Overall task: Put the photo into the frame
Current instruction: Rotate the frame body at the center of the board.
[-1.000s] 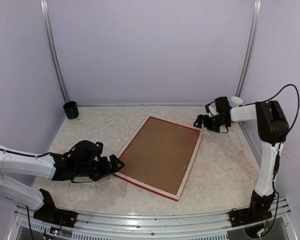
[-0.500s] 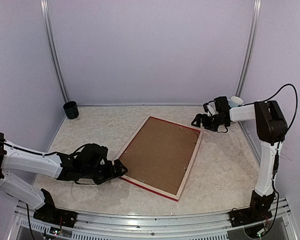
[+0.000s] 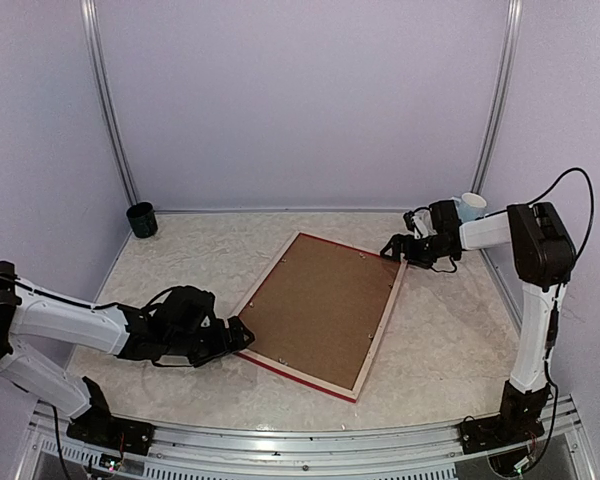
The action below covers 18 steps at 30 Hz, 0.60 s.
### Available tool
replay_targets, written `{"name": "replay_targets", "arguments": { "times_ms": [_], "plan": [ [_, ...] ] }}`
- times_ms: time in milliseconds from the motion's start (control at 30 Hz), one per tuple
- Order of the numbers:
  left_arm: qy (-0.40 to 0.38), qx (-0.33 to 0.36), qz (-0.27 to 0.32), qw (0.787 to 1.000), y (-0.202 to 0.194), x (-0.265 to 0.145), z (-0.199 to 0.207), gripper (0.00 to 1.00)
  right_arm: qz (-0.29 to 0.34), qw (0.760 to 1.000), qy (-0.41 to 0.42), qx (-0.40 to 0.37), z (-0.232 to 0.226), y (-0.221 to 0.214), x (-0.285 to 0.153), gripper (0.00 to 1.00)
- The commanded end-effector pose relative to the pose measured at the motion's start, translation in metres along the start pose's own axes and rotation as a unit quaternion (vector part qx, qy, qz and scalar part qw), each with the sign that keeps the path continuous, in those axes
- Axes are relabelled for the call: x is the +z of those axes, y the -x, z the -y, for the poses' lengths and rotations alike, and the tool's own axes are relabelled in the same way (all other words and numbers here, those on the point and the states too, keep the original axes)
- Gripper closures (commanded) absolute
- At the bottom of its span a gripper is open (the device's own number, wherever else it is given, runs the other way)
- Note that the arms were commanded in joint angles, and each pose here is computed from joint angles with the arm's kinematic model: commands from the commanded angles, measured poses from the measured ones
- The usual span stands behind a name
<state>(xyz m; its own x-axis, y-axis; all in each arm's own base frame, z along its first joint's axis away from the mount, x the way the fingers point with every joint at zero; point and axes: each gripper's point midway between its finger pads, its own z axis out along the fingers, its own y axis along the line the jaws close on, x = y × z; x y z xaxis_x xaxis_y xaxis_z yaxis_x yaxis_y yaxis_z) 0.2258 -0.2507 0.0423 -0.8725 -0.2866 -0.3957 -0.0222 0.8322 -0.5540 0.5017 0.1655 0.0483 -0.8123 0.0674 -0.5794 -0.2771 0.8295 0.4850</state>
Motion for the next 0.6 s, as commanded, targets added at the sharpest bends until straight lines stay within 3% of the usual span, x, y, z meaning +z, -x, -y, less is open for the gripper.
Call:
{"name": "replay_targets", "arguments": {
  "times_ms": [0,567],
  "plan": [
    [-0.007,0.001,0.021,1.000,0.015,0.003,0.005,0.01,-0.015,1.000,0.016,-0.005,-0.016,-0.020,-0.006,0.03],
    [0.006,-0.005,0.034,0.999,0.038,0.018,-0.018,0.01,-0.022,1.000,0.003,0.003,-0.028,-0.059,-0.034,0.04]
  ]
}}
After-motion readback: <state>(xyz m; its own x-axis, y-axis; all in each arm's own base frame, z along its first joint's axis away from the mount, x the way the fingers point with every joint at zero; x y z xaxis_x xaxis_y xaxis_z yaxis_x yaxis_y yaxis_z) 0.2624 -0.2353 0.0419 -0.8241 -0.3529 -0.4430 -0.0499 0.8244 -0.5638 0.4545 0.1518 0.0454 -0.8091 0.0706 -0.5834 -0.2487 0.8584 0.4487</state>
